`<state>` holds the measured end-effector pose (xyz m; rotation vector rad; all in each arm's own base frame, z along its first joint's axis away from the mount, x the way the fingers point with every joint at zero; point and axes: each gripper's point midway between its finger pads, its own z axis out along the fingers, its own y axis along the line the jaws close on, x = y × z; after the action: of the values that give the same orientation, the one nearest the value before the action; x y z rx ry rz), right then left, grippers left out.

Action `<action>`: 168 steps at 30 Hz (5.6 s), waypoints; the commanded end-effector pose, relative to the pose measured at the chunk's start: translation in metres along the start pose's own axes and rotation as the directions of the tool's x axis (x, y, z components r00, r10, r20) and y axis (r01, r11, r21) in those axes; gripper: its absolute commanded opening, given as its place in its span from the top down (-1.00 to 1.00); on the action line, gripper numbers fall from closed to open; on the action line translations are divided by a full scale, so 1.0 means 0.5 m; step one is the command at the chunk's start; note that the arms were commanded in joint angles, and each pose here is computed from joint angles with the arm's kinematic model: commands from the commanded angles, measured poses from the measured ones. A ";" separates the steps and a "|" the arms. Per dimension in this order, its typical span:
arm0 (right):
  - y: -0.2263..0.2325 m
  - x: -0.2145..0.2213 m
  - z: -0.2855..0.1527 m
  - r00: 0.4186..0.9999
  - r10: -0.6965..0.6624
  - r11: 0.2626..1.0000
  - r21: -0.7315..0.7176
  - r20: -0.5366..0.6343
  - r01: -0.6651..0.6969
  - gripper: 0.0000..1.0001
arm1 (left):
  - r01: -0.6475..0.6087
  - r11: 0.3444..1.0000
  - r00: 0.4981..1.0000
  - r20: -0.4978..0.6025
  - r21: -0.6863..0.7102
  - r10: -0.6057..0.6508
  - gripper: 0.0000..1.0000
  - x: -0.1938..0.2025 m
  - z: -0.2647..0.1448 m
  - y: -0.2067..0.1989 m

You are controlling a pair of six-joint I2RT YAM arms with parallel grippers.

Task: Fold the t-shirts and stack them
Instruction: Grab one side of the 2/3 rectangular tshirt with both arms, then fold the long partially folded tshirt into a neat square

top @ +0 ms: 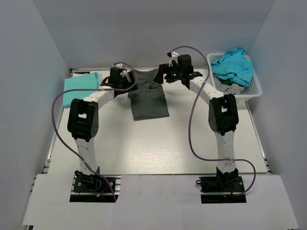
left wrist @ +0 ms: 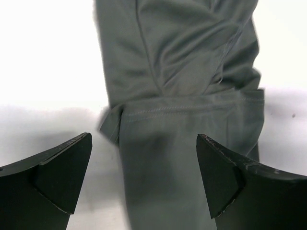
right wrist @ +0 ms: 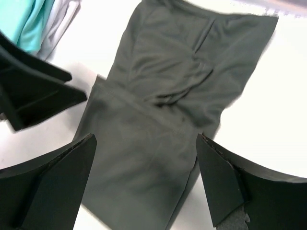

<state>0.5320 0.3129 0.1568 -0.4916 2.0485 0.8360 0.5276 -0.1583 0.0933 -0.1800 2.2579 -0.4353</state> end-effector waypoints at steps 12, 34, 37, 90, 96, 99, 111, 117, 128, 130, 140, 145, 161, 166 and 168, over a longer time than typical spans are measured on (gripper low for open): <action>0.036 0.277 -0.185 0.947 0.220 0.973 0.125 -0.236 -0.195 -0.81 | 0.109 0.982 0.973 -0.221 0.157 -0.073 -0.99 0.262 -0.211 -0.044; 0.017 0.397 -0.124 0.839 0.394 0.919 0.158 -0.376 -0.360 -0.09 | 0.009 0.998 0.948 -0.318 -0.054 -0.026 0.29 0.328 -0.114 0.028; 0.023 0.401 -0.124 0.833 0.399 0.917 0.150 -0.384 -0.370 0.07 | -0.005 0.998 0.949 -0.313 -0.059 -0.014 0.69 0.326 -0.114 0.032; 0.297 0.226 -0.456 0.887 0.335 0.931 -0.032 -0.318 -0.363 1.00 | 0.115 0.963 0.830 -0.556 0.242 0.040 1.00 0.283 -0.517 -0.173; 0.285 0.205 -0.418 0.891 0.340 0.927 -0.052 -0.301 -0.371 1.00 | 0.075 0.976 0.902 -0.431 0.203 0.021 1.00 0.229 -0.459 -0.164; 0.274 0.186 -0.401 0.896 0.333 0.931 -0.048 -0.295 -0.362 1.00 | 0.082 0.978 0.901 -0.434 0.192 0.010 1.00 0.228 -0.425 -0.158; 0.212 0.127 -0.342 0.926 0.315 0.948 0.017 -0.210 -0.318 1.00 | 0.105 0.983 0.942 -0.332 0.152 -0.049 1.00 0.150 -0.364 -0.132; 0.180 0.095 -0.308 0.931 0.317 0.948 0.046 -0.182 -0.314 1.00 | 0.147 0.978 0.937 -0.338 0.145 -0.091 1.00 0.138 -0.332 -0.114; 0.115 0.061 -0.208 0.929 0.328 0.945 0.072 -0.174 -0.320 1.00 | 0.215 0.955 0.945 -0.291 0.203 -0.150 1.00 0.076 -0.241 -0.115; 0.102 0.057 -0.197 0.930 0.326 0.945 0.082 -0.171 -0.316 1.00 | 0.234 0.952 0.939 -0.300 0.196 -0.169 1.00 0.071 -0.227 -0.109; 0.049 0.031 -0.064 0.945 0.281 0.959 0.013 -0.164 -0.283 1.00 | 0.287 0.956 0.928 -0.267 0.066 -0.260 0.84 0.045 -0.142 -0.016; 0.022 0.043 0.023 0.955 0.262 0.960 -0.060 -0.142 -0.272 0.83 | 0.319 0.948 0.922 -0.238 0.021 -0.305 -0.68 0.039 -0.108 0.029; 0.012 0.087 -0.063 0.970 0.168 0.983 0.099 -0.173 -0.152 -0.81 | 0.126 0.972 0.971 -0.223 0.196 -0.081 -0.98 0.036 -0.140 -0.027; 0.067 0.165 -0.093 0.960 0.186 0.982 0.057 -0.207 -0.178 -0.81 | 0.153 0.936 0.962 -0.263 0.318 -0.069 -0.98 0.097 -0.149 -0.099; 0.109 0.183 -0.091 0.956 0.190 0.978 -0.046 -0.224 -0.205 -0.81 | 0.163 0.924 0.960 -0.271 0.346 -0.068 -0.98 0.108 -0.149 -0.117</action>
<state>0.4353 0.2946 0.1105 -0.3746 2.3816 0.8984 0.4413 -0.1845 0.0865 -0.1621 2.4763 -0.8629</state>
